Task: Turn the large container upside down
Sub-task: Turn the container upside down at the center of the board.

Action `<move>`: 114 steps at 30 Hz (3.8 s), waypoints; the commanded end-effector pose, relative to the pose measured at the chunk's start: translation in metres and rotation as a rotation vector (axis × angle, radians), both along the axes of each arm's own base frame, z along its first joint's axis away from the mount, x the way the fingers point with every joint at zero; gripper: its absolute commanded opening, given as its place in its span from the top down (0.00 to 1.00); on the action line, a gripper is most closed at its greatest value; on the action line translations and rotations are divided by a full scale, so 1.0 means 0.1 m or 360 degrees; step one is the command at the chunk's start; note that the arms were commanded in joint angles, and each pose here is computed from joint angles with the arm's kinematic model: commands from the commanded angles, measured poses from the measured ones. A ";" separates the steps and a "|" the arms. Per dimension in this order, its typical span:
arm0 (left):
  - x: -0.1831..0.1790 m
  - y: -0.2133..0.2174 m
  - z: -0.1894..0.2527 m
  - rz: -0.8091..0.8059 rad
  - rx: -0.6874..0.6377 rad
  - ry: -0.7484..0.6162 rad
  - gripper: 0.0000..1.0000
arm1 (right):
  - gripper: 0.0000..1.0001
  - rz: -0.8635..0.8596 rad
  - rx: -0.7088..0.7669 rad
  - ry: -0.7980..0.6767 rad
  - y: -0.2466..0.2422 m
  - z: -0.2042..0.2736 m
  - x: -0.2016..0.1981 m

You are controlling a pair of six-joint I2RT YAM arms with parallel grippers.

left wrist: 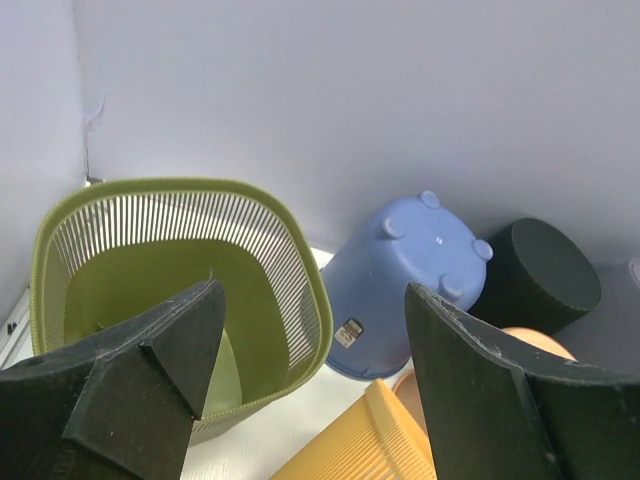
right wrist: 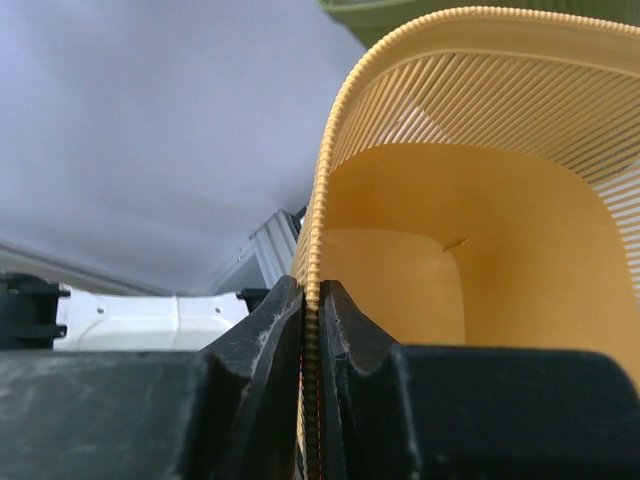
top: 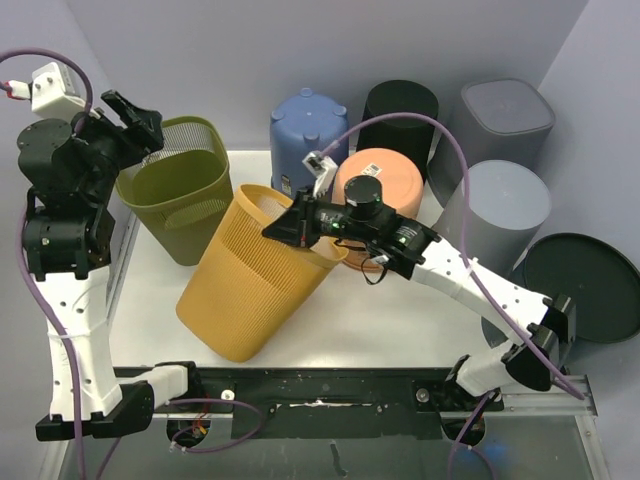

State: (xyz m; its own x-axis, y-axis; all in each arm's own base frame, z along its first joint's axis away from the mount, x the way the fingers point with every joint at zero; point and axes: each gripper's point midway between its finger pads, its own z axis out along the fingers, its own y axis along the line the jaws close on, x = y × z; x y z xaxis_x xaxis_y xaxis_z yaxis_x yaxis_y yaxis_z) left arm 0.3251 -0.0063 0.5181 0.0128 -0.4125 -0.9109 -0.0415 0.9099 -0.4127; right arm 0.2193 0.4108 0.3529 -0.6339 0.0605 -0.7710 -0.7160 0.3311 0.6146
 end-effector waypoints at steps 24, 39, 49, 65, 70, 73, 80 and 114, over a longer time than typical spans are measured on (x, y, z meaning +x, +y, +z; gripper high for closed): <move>0.23 -0.45 -0.83 -0.0339 -0.0147 0.0239 0.28 | 0.25 -0.0591 -0.0796 0.0257 -1.10 -1.22 -0.05; -0.53 -0.55 -1.91 -0.0202 -0.0137 0.0768 0.29 | 0.33 -0.0553 -0.0671 0.0142 -1.07 -0.68 -0.05; -1.20 -0.07 -2.42 0.0181 -0.0056 0.1138 0.28 | 0.48 -0.0507 -0.0706 0.0135 -0.97 -0.78 0.01; -1.43 -0.18 -3.10 0.0229 -0.0292 0.1338 0.28 | 0.71 -0.0595 -0.0856 0.0192 -1.18 -1.05 0.04; -1.29 -0.54 -2.97 -0.0079 -0.0437 0.1238 0.28 | 0.74 -0.0582 -0.0900 0.0232 -1.21 -1.20 0.00; -1.19 -0.76 -2.72 -0.0287 -0.0529 0.1094 0.28 | 0.75 -0.0597 -0.0924 0.0259 -1.24 -1.28 0.00; -1.08 -1.21 -2.11 -0.0742 -0.0637 0.0890 0.28 | 0.76 -0.0614 -0.0917 0.0320 -1.27 -1.39 -0.01; -0.73 -1.76 -0.75 -0.1428 -0.0876 0.0319 0.34 | 0.56 -0.0539 -0.0848 0.0369 -0.96 -1.67 0.25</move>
State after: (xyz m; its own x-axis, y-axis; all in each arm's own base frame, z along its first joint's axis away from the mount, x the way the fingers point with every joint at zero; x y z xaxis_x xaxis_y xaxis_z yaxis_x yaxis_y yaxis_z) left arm 0.2528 -0.1742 0.3901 -0.7001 -0.5439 -0.4627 0.2495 0.4208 -0.8722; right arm 0.2356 0.3009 0.1617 -0.8333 -0.0923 -0.5451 -0.3453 0.8569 0.3828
